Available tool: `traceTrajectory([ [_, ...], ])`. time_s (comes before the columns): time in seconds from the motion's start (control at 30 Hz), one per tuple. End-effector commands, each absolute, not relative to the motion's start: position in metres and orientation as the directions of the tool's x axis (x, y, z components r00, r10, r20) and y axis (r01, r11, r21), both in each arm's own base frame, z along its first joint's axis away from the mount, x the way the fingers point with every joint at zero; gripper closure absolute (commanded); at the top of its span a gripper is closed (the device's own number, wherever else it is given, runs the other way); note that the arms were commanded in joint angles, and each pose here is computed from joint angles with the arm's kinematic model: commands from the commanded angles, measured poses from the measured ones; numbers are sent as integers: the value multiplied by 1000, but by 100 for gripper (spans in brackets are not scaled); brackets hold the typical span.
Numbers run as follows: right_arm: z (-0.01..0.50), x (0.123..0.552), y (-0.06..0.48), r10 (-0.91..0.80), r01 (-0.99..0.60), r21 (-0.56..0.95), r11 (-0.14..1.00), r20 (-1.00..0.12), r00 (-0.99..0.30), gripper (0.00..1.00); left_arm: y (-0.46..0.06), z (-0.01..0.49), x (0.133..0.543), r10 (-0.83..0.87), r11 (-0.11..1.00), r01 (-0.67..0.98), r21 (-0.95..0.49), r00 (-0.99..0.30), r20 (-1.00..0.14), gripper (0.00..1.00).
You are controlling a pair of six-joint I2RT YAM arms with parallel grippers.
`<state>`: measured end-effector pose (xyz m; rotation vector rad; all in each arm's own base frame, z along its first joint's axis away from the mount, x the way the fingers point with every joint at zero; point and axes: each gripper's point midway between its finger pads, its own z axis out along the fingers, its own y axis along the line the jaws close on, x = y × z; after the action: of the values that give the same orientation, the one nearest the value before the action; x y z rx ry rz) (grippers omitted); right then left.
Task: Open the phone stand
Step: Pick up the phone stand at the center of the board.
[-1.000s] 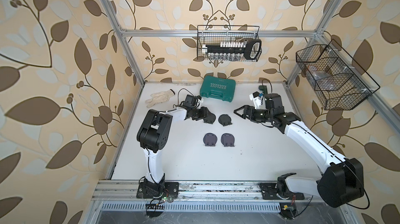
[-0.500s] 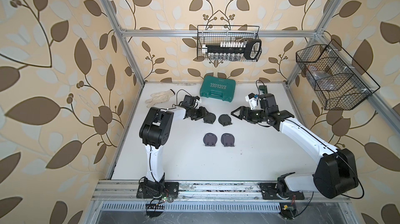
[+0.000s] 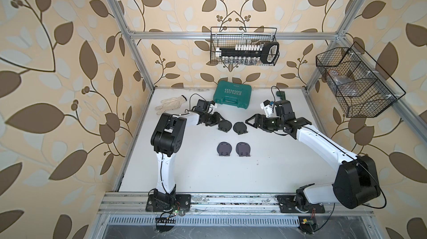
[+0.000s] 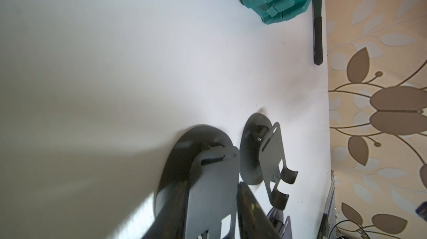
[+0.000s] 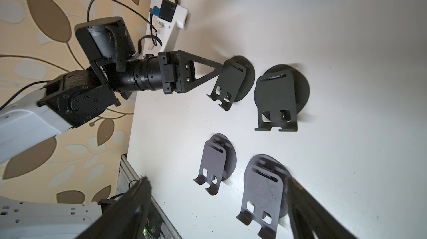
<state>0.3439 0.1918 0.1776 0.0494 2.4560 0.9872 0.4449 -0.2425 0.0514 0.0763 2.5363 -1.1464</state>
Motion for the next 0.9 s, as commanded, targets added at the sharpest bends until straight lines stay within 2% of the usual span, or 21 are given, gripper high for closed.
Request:
traceTrajectory([
  [0.0,174,346,194,197,-158,652,741,-436,-878,13,-249,51,442,-52,644,220,-733,-943,-328,67],
  [0.4,160,346,199,186,-146,660,737,-406,-895,14,-256,29,440,-18,627,204,-752,-961,-276,69],
  [0.5,156,347,200,182,-142,663,735,-395,-900,15,-258,24,440,-9,623,196,-757,-966,-257,76],
  [0.57,155,348,200,180,-141,663,736,-392,-902,15,-259,21,439,-4,620,187,-762,-970,-241,86],
  [0.7,157,350,201,179,-144,660,737,-396,-901,15,-260,16,435,5,619,177,-765,-975,-221,100],
  [0.87,159,354,201,185,-146,661,736,-403,-896,15,-261,20,431,12,620,175,-765,-977,-214,100],
])
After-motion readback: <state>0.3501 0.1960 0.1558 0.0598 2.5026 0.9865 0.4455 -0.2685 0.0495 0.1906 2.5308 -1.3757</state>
